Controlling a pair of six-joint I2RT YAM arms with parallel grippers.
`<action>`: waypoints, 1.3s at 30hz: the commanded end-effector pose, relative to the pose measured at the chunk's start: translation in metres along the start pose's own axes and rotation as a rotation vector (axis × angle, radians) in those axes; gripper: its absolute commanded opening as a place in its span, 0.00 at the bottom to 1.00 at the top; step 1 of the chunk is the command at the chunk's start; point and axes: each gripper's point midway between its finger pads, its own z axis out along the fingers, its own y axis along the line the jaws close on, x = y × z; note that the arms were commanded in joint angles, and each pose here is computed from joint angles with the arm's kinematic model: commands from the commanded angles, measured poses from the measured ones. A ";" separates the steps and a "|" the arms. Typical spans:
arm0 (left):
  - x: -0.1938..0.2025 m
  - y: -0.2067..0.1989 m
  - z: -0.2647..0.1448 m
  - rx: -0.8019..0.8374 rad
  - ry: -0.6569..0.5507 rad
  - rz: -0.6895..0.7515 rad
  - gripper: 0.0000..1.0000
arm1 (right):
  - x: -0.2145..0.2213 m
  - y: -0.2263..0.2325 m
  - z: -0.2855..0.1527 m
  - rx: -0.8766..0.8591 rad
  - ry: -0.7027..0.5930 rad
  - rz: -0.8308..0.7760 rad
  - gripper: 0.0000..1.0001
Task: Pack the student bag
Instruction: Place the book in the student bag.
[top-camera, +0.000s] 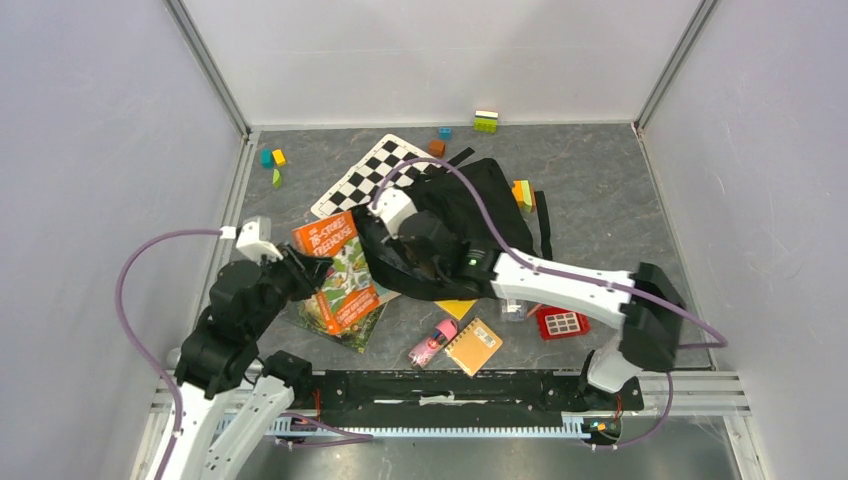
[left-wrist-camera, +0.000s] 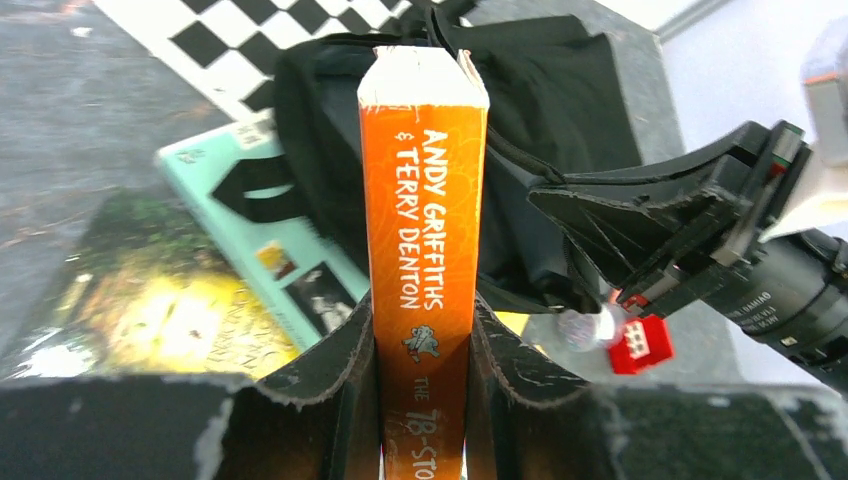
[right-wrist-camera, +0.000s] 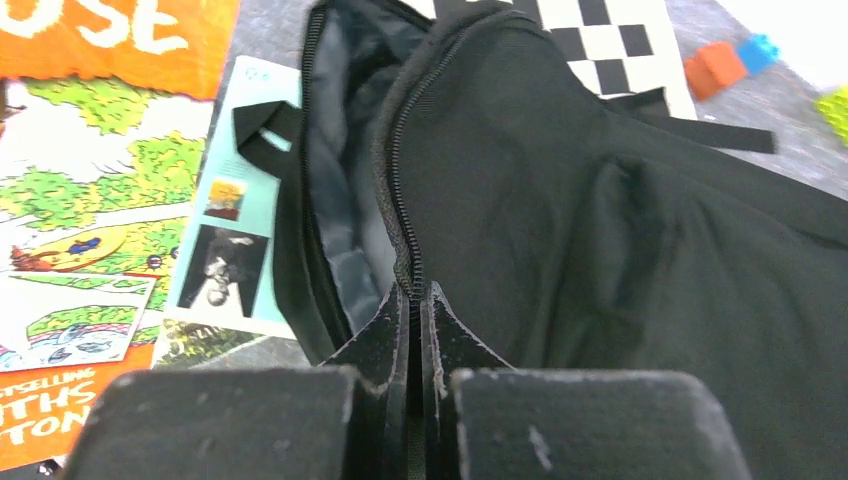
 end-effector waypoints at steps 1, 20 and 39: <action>-0.039 -0.071 0.005 0.301 -0.086 -0.086 0.02 | -0.043 -0.048 -0.054 0.162 -0.201 0.146 0.00; 0.034 -0.069 0.164 0.287 0.179 -0.305 0.02 | -0.045 -0.115 -0.124 0.404 -0.401 0.286 0.00; 0.021 -0.157 0.220 0.472 0.144 -0.700 0.02 | -0.073 -0.102 -0.117 0.332 -0.486 0.291 0.00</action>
